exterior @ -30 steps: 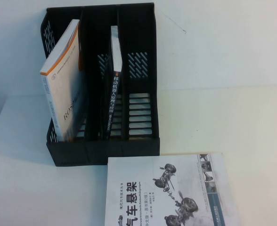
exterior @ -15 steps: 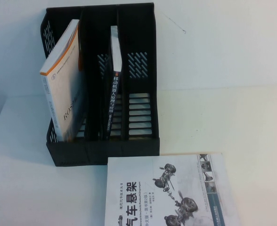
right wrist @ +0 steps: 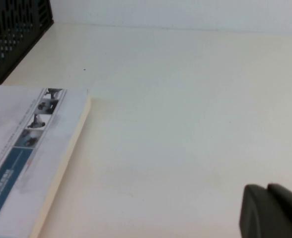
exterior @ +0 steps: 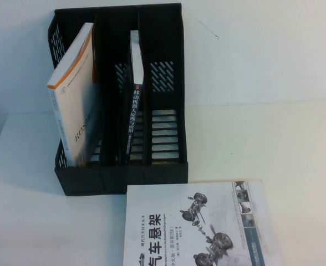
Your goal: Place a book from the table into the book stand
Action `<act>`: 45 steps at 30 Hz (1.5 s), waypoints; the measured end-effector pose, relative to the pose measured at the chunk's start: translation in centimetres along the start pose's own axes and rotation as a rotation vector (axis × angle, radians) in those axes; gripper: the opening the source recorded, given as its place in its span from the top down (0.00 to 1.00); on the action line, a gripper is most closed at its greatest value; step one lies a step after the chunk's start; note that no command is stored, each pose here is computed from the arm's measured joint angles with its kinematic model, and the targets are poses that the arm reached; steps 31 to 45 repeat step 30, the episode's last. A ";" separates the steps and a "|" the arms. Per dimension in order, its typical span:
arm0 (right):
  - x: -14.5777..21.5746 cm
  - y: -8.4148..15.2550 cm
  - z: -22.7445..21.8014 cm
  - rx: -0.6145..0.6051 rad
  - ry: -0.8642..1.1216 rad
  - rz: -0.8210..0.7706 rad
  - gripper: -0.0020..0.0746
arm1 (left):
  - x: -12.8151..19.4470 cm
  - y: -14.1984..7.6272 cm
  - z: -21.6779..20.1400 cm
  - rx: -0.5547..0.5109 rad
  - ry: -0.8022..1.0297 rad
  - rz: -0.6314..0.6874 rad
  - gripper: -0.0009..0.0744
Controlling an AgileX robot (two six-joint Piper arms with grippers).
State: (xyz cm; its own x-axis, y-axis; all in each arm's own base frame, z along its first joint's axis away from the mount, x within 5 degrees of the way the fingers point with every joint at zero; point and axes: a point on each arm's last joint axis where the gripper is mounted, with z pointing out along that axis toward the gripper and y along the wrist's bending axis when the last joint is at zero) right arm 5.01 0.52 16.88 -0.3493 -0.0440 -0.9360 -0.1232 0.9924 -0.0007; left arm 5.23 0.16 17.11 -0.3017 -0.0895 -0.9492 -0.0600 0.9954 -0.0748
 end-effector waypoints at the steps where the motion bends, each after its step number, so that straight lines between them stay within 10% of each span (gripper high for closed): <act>1: 0.0 0.0 0.0 0.005 0.000 0.002 0.97 | 0.0 0.0 0.0 0.000 0.000 0.001 0.99; 45: 0.0 -0.2 0.0 0.040 -0.004 0.017 0.97 | 0.0 0.0 0.0 -0.001 0.000 0.002 0.99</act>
